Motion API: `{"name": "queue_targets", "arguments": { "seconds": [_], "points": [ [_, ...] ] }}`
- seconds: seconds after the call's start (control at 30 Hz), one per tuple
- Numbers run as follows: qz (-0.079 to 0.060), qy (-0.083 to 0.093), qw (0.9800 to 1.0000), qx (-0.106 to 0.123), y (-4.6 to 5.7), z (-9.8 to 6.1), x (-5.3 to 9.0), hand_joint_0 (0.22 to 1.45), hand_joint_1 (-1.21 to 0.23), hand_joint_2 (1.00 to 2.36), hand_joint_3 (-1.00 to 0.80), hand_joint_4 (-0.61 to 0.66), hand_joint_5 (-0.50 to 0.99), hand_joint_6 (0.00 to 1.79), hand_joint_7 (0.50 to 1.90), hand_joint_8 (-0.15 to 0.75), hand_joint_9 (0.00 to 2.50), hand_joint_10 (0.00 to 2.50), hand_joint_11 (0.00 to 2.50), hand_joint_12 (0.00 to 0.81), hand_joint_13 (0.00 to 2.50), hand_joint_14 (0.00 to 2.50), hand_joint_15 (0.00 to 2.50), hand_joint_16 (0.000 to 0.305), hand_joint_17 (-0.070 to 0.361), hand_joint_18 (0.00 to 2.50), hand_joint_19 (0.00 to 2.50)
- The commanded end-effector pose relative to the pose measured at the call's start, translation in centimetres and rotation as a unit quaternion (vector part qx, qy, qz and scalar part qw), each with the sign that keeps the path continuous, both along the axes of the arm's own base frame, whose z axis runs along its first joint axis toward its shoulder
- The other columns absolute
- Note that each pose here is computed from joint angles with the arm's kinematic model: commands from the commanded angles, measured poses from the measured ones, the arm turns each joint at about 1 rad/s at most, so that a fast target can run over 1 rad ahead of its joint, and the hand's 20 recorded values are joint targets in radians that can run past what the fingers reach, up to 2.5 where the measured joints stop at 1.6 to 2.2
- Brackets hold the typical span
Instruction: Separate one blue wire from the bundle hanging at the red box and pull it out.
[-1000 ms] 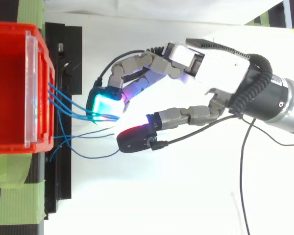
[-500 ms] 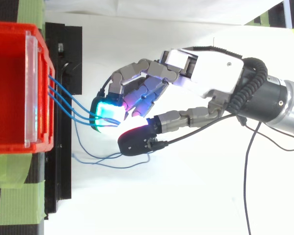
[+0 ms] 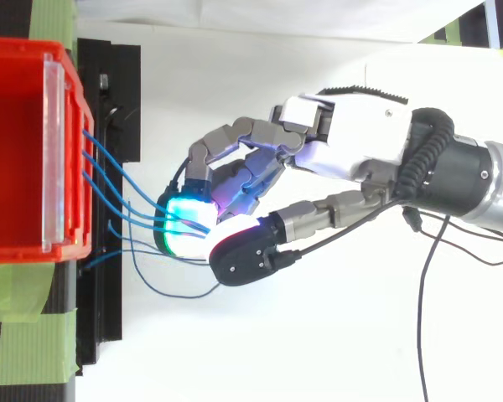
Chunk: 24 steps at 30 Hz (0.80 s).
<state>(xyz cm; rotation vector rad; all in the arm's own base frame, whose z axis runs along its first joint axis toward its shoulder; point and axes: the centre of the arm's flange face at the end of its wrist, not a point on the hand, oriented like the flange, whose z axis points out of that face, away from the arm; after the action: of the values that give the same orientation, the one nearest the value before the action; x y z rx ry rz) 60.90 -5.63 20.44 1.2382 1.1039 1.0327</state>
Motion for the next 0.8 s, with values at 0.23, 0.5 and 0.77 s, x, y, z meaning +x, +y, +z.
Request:
{"name": "queue_targets", "arguments": {
  "seconds": [0.23,0.5,0.77],
  "points": [
    [-0.001,0.009,0.9995,0.032,-0.02,-0.27,-0.27,0.63,-0.75,1.02,-0.21,0.18,-0.15,0.80,0.93,0.552,1.14,0.01,0.21,0.471,0.87,0.01,0.18,0.034,0.078,0.56,0.00],
    [-0.001,0.012,0.9993,0.035,0.05,-0.30,-0.31,0.63,-0.73,1.02,-0.22,0.19,-0.16,0.81,0.93,0.553,1.31,0.01,0.38,0.453,0.83,0.01,0.18,0.035,0.078,0.55,0.00],
    [-0.001,0.014,0.9993,0.035,-0.03,-0.34,-0.36,0.63,-0.71,1.02,-0.22,0.20,-0.16,0.82,0.91,0.556,1.34,0.02,0.44,0.449,0.82,0.01,0.20,0.035,0.079,0.54,0.00]
  ]
}}
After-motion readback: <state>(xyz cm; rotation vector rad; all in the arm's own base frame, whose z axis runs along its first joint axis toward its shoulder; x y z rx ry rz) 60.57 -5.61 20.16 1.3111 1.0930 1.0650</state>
